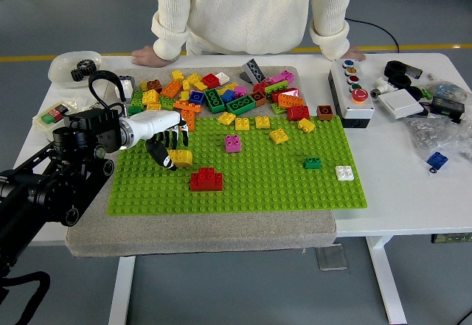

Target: Pick up the brick,pile it on top of brick,press brick,pick up the brick,pile it on top of brick,press brick

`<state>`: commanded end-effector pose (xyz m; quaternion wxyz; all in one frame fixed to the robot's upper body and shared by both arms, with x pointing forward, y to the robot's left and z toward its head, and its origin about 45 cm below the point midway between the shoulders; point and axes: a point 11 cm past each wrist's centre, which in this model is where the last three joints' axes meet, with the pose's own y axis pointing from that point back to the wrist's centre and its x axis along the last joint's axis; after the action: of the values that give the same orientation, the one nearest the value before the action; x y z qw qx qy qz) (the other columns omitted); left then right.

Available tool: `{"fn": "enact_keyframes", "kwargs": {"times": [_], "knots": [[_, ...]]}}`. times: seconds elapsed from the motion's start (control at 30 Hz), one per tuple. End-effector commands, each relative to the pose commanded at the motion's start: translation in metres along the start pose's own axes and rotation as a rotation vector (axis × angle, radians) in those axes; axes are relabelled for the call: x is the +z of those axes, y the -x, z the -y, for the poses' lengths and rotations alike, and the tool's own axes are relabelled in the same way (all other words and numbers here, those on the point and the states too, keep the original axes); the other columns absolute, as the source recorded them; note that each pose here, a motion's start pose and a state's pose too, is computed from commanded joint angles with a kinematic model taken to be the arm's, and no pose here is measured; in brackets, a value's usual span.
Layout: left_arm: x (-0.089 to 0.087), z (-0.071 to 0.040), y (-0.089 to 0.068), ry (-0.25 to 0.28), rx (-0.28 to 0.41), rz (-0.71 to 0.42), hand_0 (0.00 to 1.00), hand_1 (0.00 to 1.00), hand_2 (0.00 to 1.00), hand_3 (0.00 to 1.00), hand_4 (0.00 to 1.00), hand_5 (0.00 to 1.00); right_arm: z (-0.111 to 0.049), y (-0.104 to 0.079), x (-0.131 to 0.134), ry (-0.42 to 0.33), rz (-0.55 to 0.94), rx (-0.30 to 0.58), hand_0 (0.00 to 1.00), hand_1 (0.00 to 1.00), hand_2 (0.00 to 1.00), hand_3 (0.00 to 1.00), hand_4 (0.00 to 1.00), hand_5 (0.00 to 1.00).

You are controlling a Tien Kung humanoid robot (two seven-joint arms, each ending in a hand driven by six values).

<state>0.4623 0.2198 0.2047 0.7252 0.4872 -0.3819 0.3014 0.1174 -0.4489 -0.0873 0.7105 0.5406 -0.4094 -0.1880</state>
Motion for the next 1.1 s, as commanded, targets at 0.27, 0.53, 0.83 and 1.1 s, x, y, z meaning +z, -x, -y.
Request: {"fn": "enact_keyframes", "kwargs": {"times": [0.27,0.53,0.83,1.1], "knots": [[-0.002,0.000,-0.001,-0.006,0.011,-0.013,0.442,0.398,0.406,0.506,0.964,0.002,0.000,0.001,0.000,0.000,-0.002,-0.001,0.739,0.654,0.721,0.591,0.818,0.348],[-0.005,-0.002,-0.004,-0.012,0.019,-0.023,0.440,0.397,0.405,0.505,0.957,0.002,0.000,0.001,0.000,0.001,-0.004,-0.002,0.740,0.654,0.722,0.591,0.816,0.347],[-0.009,-0.004,-0.007,-0.018,0.025,-0.035,0.446,0.401,0.407,0.509,0.926,0.002,0.000,0.001,0.001,0.002,-0.005,-0.002,0.739,0.653,0.721,0.591,0.814,0.345],[-0.012,-0.005,-0.010,-0.022,0.031,-0.043,0.445,0.401,0.406,0.509,0.923,0.002,0.000,0.001,0.001,0.002,-0.005,-0.001,0.739,0.653,0.721,0.589,0.814,0.344]]}}
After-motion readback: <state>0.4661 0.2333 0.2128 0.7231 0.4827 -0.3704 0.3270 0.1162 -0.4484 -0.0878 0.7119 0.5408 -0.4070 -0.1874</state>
